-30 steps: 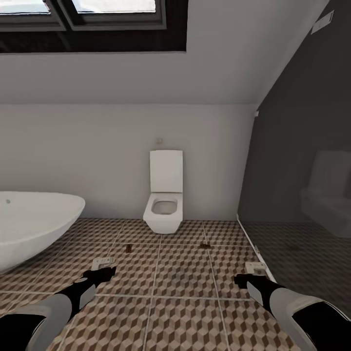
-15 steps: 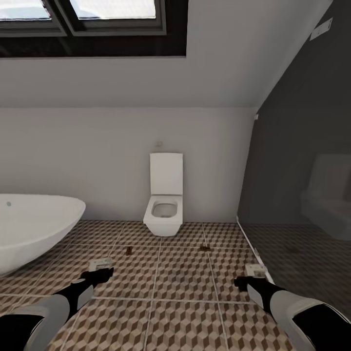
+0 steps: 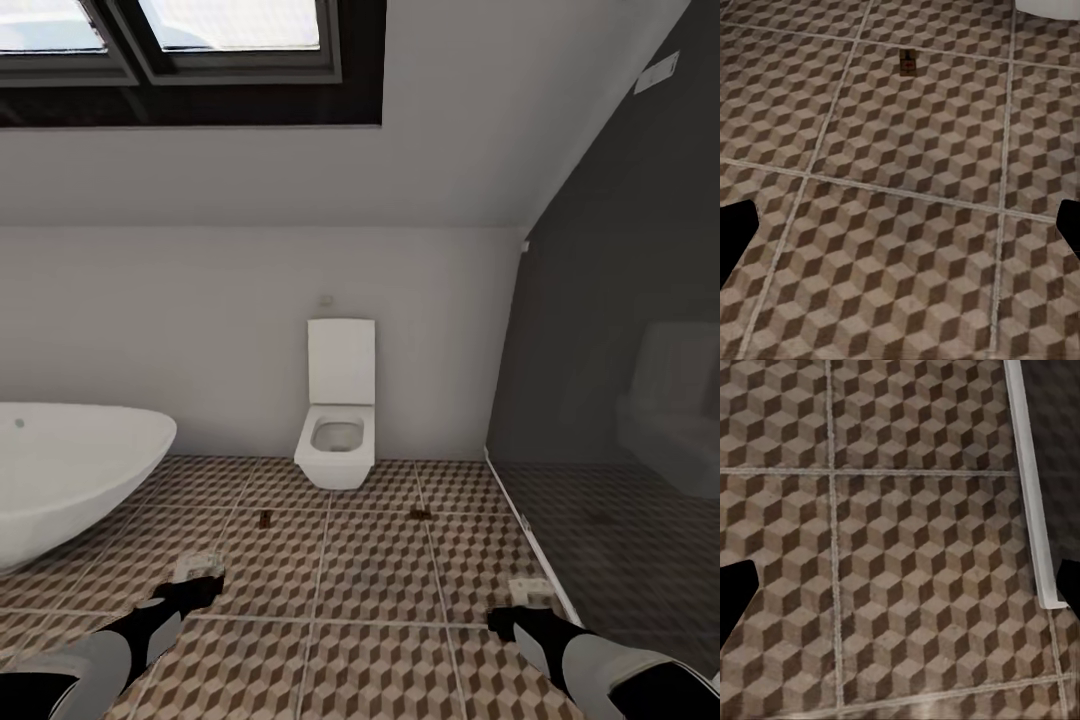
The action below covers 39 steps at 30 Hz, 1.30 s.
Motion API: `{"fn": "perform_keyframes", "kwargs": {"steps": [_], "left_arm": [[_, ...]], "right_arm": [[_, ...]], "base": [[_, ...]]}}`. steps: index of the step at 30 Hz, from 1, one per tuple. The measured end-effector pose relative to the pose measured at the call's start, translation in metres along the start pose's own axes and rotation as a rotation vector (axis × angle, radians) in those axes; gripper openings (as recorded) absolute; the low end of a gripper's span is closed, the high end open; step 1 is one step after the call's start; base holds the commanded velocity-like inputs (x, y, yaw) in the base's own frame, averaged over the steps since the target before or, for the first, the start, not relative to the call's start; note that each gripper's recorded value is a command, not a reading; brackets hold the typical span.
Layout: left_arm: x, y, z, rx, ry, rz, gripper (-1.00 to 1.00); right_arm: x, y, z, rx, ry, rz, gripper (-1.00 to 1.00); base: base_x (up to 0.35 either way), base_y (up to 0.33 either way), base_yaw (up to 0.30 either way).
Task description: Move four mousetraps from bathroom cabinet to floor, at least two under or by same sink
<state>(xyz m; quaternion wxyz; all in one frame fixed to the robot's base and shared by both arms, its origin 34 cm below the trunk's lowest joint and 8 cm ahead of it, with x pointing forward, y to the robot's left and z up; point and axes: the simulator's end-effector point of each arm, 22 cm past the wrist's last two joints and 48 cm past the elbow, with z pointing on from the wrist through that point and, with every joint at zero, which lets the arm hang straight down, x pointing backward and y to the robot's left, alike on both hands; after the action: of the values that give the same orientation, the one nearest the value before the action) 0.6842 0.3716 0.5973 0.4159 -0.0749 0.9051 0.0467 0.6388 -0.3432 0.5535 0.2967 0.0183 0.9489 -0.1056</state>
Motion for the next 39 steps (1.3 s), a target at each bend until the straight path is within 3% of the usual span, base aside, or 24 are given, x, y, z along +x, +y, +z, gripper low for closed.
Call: {"fn": "perform_keyframes", "kwargs": {"steps": [8,19,27,39], "left_arm": [[0.051,0.006,-0.016,-0.006,0.101,0.010,1.00],[0.127,0.016,-0.050,-0.015,0.245,0.025,1.00],[0.204,0.016,-0.077,-0.011,0.352,0.036,1.00],[0.279,0.011,-0.113,-0.001,0.456,0.043,1.00]], "right_arm": [[0.038,0.002,-0.009,-0.004,0.059,-0.026,1.00],[0.133,0.004,-0.031,-0.015,0.194,-0.057,1.00],[0.219,0.005,-0.046,-0.026,0.304,-0.078,1.00],[0.299,0.016,-0.071,-0.050,0.407,-0.095,1.00]], "base": [[0.000,0.000,0.000],[0.000,0.000,0.000],[0.000,0.000,0.000],[0.000,0.000,0.000]]}}
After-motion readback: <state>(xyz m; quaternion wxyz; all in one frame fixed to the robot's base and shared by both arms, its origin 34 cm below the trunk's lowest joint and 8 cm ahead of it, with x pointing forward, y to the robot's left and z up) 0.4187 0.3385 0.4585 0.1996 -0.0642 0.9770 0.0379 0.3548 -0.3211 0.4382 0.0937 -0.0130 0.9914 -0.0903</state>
